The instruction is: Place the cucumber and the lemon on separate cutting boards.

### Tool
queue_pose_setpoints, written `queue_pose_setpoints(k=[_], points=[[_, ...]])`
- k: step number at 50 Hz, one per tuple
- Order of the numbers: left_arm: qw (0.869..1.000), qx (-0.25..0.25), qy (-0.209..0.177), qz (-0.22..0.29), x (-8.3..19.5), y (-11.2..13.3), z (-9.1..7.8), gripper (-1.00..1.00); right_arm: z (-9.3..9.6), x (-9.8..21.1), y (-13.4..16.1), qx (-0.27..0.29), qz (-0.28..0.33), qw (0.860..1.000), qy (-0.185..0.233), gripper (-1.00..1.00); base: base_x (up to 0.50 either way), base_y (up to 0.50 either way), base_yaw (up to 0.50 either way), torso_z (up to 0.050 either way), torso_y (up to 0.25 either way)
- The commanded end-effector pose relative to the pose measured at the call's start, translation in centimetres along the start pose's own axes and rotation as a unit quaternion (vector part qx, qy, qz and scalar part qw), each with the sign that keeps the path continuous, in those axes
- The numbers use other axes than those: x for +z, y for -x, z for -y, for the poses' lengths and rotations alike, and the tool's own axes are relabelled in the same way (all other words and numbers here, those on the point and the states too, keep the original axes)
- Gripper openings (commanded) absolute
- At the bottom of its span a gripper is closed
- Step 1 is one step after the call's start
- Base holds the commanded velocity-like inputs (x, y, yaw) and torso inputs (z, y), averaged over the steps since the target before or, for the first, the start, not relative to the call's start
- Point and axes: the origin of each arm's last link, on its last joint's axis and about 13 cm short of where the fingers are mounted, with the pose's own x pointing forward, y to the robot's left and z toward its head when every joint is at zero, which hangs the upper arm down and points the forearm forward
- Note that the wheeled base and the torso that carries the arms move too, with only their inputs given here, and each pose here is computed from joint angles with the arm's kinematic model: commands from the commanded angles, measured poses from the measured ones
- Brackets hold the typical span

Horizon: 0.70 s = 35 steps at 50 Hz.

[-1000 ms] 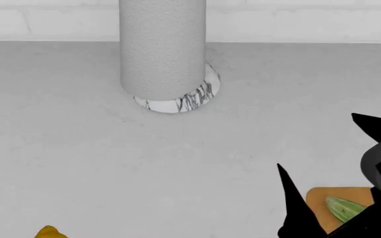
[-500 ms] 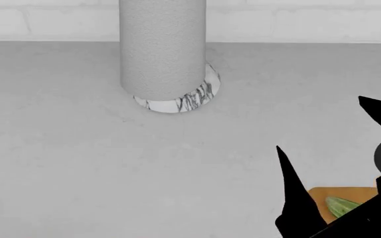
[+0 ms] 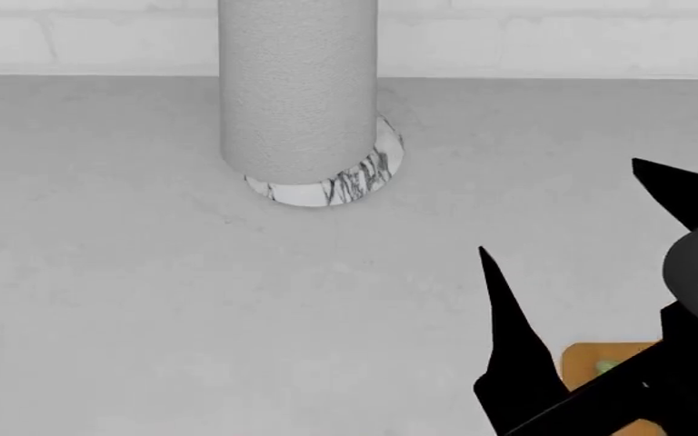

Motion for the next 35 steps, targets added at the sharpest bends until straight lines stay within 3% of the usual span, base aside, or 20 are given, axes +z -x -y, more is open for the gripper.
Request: queue_pose_setpoints(k=[1,13,22,35], points=[[0.998,0.051,0.014,-0.032,-0.8,-2.6,-2.8,-1.0,-0.1,0.1,-0.6,0.003,0.004,1.0,0.0,1.0,0.0,0.0,0.0,0.0,0.0],[0.997,0.039,0.011,-0.068,-1.5,-6.2,-2.0,-1.0,0.0,-0.6,-0.8,0.0,-0.005,1.0,-0.006,1.0,0.0,0.0,0.0,0.0,0.0],[0.995,0.028,0.002,-0.1,-3.3,-5.7,-2.0,-1.0,0.2,-0.4,-0.7,-0.002,-0.003,1.0,-0.006,1.0,0.0,0.0,0.0,0.0,0.0],[0.994,0.017,0.005,-0.11,-3.5,-5.6,-1.9,-1.0,0.2,-1.0,-0.7,-0.003,-0.007,1.0,-0.01,1.0,0.0,0.0,0.0,0.0,0.0]])
